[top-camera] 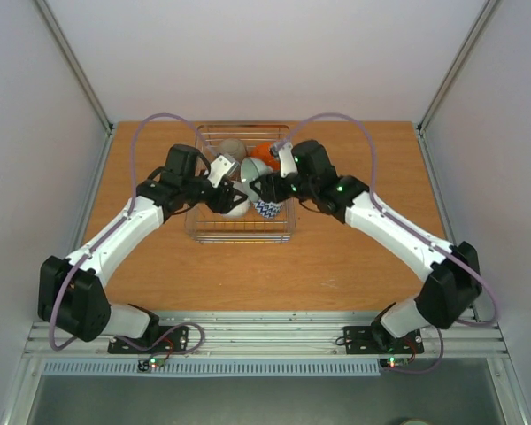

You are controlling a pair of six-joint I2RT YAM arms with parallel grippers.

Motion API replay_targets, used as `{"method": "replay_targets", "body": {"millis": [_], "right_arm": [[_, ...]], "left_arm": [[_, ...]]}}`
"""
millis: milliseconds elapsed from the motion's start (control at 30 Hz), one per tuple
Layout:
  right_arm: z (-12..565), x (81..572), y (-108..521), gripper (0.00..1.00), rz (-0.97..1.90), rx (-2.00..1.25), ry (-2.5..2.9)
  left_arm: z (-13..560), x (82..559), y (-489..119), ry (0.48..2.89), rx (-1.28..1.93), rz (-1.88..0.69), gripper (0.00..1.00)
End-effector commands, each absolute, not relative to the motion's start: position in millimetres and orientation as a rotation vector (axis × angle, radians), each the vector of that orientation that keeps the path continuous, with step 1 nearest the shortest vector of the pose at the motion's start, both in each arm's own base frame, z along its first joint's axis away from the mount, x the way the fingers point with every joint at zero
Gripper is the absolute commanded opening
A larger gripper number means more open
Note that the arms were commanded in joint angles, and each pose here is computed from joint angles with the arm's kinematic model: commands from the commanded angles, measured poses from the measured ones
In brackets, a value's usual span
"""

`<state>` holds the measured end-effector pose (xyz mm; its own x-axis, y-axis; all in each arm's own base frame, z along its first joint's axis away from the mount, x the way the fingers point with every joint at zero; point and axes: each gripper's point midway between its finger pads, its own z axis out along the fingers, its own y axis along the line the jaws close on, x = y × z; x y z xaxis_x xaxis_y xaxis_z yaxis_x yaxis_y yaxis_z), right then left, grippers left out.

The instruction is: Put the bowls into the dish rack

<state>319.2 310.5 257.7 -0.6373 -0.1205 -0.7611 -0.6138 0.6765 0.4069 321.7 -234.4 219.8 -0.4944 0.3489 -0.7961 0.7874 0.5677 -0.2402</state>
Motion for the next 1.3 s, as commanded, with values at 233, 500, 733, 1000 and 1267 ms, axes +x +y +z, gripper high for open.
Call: {"method": "replay_targets", "body": {"millis": [233,500,733,1000,1267], "right_arm": [[225.5,423.8,305.6,0.01,0.223,-0.568,2.259],[201.1,457.6,325.1,0.01,0.03,-0.646,2.241],[183.0,472.0,341.2,0.01,-0.085,-0.723,2.233],[156.0,486.4,350.4,0.01,-0.273,-0.793,2.238],[134.6,493.6,360.3,0.01,-0.402,-0.85,2.226]], "left_arm": [[234.1,367.7,-197.5,2.065,0.71,-0.418,0.66],[227.6,367.4,-198.8,2.079,0.723,-0.423,0.67],[222.2,366.3,-201.2,2.091,0.738,-0.438,0.67],[222.1,364.9,-203.1,2.093,0.751,-0.453,0.67],[221.1,363.9,-204.5,2.094,0.758,-0.463,0.67]]}}
